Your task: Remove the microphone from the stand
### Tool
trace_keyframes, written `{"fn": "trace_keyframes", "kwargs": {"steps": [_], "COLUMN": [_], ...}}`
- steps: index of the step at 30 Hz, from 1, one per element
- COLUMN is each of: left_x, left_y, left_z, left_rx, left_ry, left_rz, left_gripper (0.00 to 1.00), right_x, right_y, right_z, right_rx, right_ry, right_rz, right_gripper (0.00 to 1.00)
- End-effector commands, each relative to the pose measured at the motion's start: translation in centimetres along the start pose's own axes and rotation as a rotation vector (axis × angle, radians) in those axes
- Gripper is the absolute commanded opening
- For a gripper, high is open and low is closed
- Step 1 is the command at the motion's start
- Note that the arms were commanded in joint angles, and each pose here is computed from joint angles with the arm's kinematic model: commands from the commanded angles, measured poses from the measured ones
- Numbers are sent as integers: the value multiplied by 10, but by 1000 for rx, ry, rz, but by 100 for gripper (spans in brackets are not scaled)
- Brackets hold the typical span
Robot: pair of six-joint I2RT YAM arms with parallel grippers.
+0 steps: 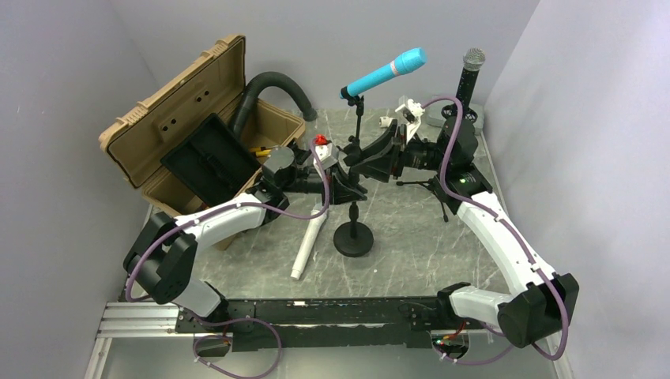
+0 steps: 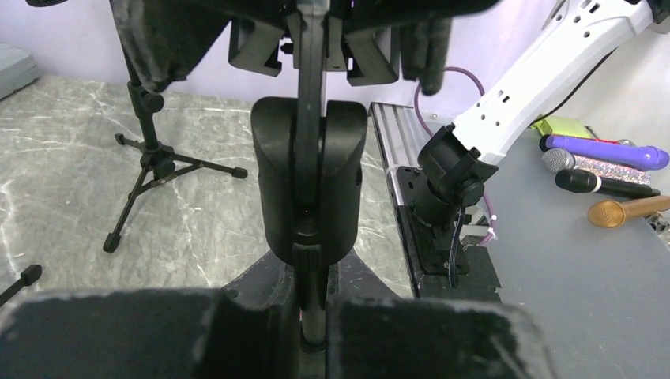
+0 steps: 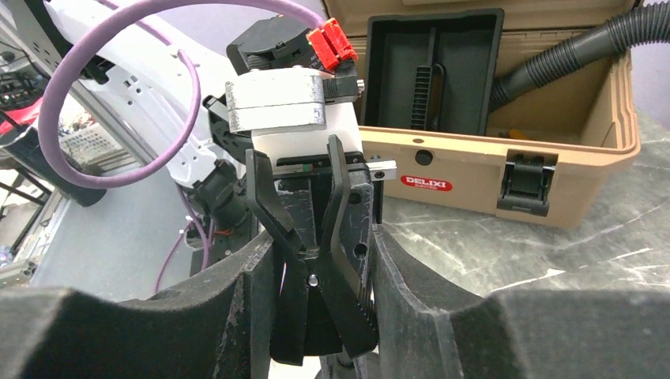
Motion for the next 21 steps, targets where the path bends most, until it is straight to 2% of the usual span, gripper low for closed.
{"fn": "trace_keyframes", "kwargs": {"steps": [1,5,6,7,10,11,14,21], "left_x": [-4,-8,-10,-11,-12,-12,-6,16], "left_y": [3,2,2,2,0,-1,-8,-34], "left_z": [-22,-39,-43,-48,-62,-66,-78,-134], "left_rx": [-19,-18,-22,-25,-37,-42,-57,-75], "left_ry": [58,52,45,37,15,7,-15,15], "left_rz": [30,31,34,37,32,26,1,-101], "left_gripper": [0,0,0,0,0,0,0,0], "right_x": [18,18,17,17,16,16,18,25], "right_y": [-5,-6,-6,-7,-9,-11,-16,-26], "right_z": [-24,-24,-24,-25,-28,-30,-35,-37], "right_rx": [-66,-64,-64,-62,-58,-58,-51,-27], "right_ry": [-110,-119,-120,-124,-123,-128,-165,-231], "right_rz": [-34,-26,-13,-3,48,65,116,166], "right_gripper": [0,0,10,24,77,86,93,95]}}
Point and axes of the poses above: each gripper's point midway between its finger pads, its own y axis out along the fingers, its own x axis along the line the jaws close on, z = x × y, the point moved 5 cm from there along -y, back along the fingers, and after that the axes turned 9 degrees about y, right-handed, at the moved point
